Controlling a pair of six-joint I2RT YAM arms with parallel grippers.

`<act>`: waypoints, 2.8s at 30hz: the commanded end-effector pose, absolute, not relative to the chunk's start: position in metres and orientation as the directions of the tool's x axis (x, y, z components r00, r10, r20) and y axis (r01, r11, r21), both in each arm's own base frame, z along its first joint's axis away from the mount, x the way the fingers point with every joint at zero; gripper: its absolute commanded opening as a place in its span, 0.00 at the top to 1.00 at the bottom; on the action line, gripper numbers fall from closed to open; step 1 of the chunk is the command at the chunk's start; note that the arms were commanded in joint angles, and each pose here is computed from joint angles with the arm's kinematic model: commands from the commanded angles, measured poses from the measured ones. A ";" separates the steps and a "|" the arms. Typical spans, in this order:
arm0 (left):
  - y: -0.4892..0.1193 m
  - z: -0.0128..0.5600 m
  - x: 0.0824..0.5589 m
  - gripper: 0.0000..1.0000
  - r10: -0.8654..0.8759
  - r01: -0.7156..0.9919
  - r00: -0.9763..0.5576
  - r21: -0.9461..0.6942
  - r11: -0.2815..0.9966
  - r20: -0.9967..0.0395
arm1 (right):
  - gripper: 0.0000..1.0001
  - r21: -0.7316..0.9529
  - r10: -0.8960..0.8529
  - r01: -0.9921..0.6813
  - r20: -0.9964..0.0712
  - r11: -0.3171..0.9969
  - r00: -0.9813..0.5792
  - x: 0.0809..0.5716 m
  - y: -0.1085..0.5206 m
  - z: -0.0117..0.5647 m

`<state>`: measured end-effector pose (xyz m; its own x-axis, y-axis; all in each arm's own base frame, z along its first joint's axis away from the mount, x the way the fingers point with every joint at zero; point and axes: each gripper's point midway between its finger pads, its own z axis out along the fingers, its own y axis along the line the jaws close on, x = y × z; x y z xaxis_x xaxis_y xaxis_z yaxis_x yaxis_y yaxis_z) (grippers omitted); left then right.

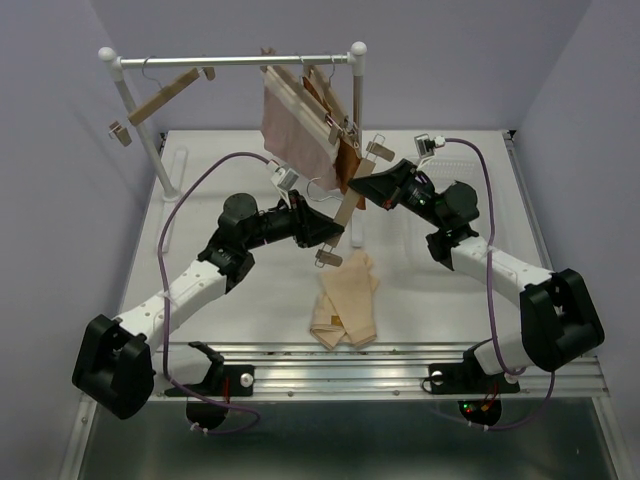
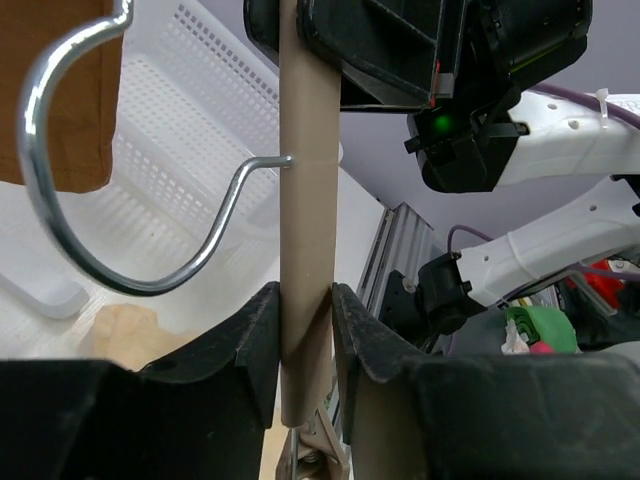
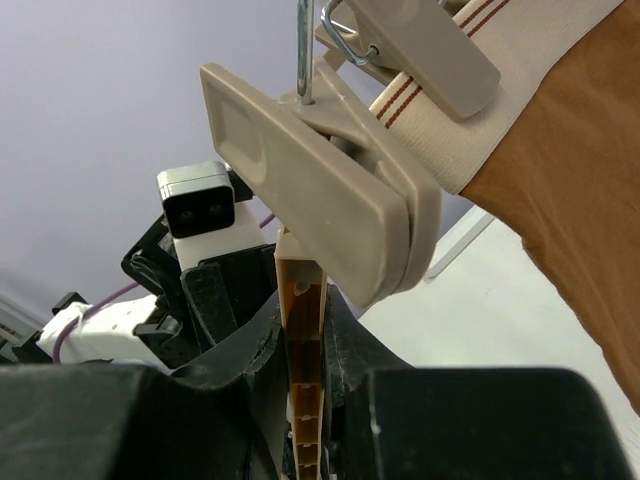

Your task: Remove the underwear clipped to the hanger

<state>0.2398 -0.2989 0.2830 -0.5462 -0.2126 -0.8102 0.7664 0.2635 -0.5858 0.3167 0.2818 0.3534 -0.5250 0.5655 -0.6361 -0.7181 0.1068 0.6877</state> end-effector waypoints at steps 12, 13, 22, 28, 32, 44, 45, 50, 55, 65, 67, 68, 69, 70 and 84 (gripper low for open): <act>-0.293 0.328 0.239 1.00 -0.296 0.806 -0.430 -0.510 0.299 -0.853 | 0.98 0.610 0.579 -0.761 -0.710 0.222 -0.401 0.318 0.269 0.364; -0.289 0.322 0.240 1.00 -0.298 0.784 -0.440 -0.524 0.332 -0.847 | 0.92 0.601 0.575 -0.764 -0.720 0.236 -0.389 0.317 0.268 0.365; -0.246 0.321 0.246 1.00 -0.347 0.654 -0.392 -0.523 0.546 -0.852 | 0.09 0.586 0.483 -0.742 -0.778 0.325 -0.402 0.316 0.267 0.343; -0.214 0.304 0.246 1.00 -0.338 0.501 -0.422 -0.527 0.687 -0.841 | 0.00 0.571 0.337 -0.708 -0.820 0.417 -0.463 0.310 0.271 0.305; -0.171 0.304 0.252 1.00 -0.392 0.304 -0.382 -0.515 0.802 -0.837 | 0.00 0.388 0.104 -0.686 -0.903 0.615 -0.418 0.305 0.279 0.262; -0.102 0.249 0.241 1.00 -0.466 -0.166 -0.449 -0.442 0.882 -0.762 | 0.00 0.097 -0.319 -0.606 -0.779 0.789 -0.540 0.265 0.279 0.134; -0.101 0.248 0.241 1.00 -0.464 -0.170 -0.451 -0.437 0.883 -0.763 | 0.00 0.080 -0.340 -0.611 -0.771 0.787 -0.539 0.263 0.279 0.129; -0.105 0.250 0.244 1.00 -0.471 -0.164 -0.449 -0.449 0.879 -0.759 | 0.00 0.006 -0.441 -0.645 -0.725 0.764 -0.529 0.257 0.289 0.095; -0.105 0.255 0.242 1.00 -0.482 -0.154 -0.440 -0.465 0.872 -0.758 | 0.02 -0.058 -0.516 -0.672 -0.691 0.738 -0.506 0.247 0.299 0.071; -0.099 0.266 0.240 1.00 -0.481 -0.140 -0.403 -0.467 0.873 -0.778 | 0.69 -0.097 -0.453 -0.542 -0.680 0.835 -0.576 0.258 0.287 0.054; -0.098 0.267 0.241 1.00 -0.482 -0.140 -0.395 -0.467 0.873 -0.782 | 0.99 -0.130 -0.402 -0.461 -0.723 0.878 -0.562 0.270 0.277 0.072; -0.098 0.269 0.241 1.00 -0.482 -0.136 -0.390 -0.469 0.873 -0.784 | 0.99 -0.133 -0.375 -0.427 -0.745 0.894 -0.553 0.274 0.274 0.081; -0.098 0.269 0.242 1.00 -0.476 -0.134 -0.390 -0.463 0.876 -0.788 | 0.99 -0.134 -0.349 -0.395 -0.764 0.909 -0.542 0.279 0.272 0.093; -0.098 0.269 0.243 1.00 -0.474 -0.135 -0.389 -0.460 0.877 -0.790 | 0.99 -0.147 -0.309 -0.331 -0.801 0.932 -0.513 0.286 0.263 0.113; -0.107 0.285 0.268 1.00 -0.424 -0.111 -0.366 -0.414 0.904 -0.828 | 0.99 -0.022 0.056 0.366 -0.978 0.930 -0.203 0.338 0.064 0.299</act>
<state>0.2524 -0.1089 0.2488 -0.4638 -0.4009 -0.7900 -0.1282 0.9127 -0.3879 0.3421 0.1159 0.2568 -0.3056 0.0380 -0.9514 0.1709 0.9852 -0.0156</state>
